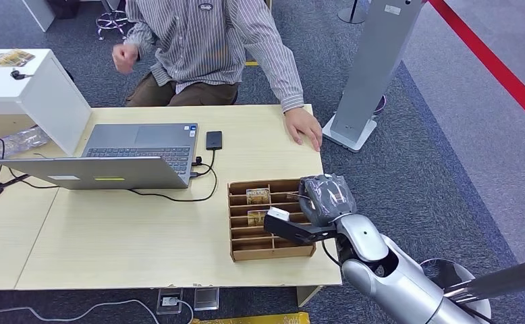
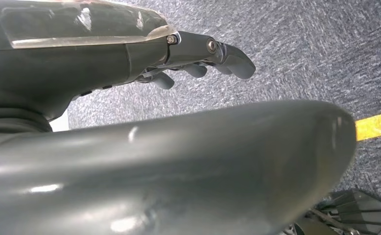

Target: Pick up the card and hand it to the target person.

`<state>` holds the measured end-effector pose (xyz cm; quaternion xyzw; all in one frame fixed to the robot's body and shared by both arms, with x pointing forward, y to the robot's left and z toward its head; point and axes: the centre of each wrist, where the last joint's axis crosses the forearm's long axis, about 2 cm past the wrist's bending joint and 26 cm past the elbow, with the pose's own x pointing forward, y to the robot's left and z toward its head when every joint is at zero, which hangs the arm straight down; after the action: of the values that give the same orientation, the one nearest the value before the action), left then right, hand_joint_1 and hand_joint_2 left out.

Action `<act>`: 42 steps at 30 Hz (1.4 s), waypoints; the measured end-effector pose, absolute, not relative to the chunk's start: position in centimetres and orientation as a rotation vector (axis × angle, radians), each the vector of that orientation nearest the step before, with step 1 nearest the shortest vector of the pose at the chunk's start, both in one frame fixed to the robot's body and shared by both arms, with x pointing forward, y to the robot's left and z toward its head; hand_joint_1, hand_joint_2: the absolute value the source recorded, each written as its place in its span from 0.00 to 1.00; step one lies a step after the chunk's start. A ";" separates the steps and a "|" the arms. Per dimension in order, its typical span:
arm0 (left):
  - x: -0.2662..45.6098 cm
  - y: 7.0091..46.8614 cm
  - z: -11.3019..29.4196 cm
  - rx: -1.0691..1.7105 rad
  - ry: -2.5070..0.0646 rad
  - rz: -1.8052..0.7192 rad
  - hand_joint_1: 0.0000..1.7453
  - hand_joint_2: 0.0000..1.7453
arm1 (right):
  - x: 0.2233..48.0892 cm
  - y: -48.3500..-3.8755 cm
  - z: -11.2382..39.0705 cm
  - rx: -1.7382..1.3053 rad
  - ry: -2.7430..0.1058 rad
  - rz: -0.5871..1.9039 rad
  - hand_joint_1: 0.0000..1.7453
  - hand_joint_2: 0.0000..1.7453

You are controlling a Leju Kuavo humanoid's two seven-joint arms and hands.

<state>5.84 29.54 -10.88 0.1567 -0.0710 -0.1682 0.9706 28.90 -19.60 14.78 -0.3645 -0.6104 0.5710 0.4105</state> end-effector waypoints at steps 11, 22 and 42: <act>5.8 29.8 -10.9 0.324 -0.135 -0.323 0.00 0.00 | 30.2 -21.1 21.9 -0.729 -1.521 1.329 1.00 1.00; 5.8 29.8 -10.9 0.325 -0.143 -0.320 0.00 0.00 | 29.9 -21.2 28.6 -0.739 -1.804 1.296 1.00 1.00; 6.2 29.1 -10.8 0.311 -0.183 -0.349 0.00 0.25 | 33.8 -17.3 23.0 -0.719 -2.170 1.056 0.75 1.00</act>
<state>6.20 29.12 -10.82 0.1539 -0.0907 -0.1729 0.9686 33.77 -17.26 22.98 -0.2717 -0.8202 0.3990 0.3069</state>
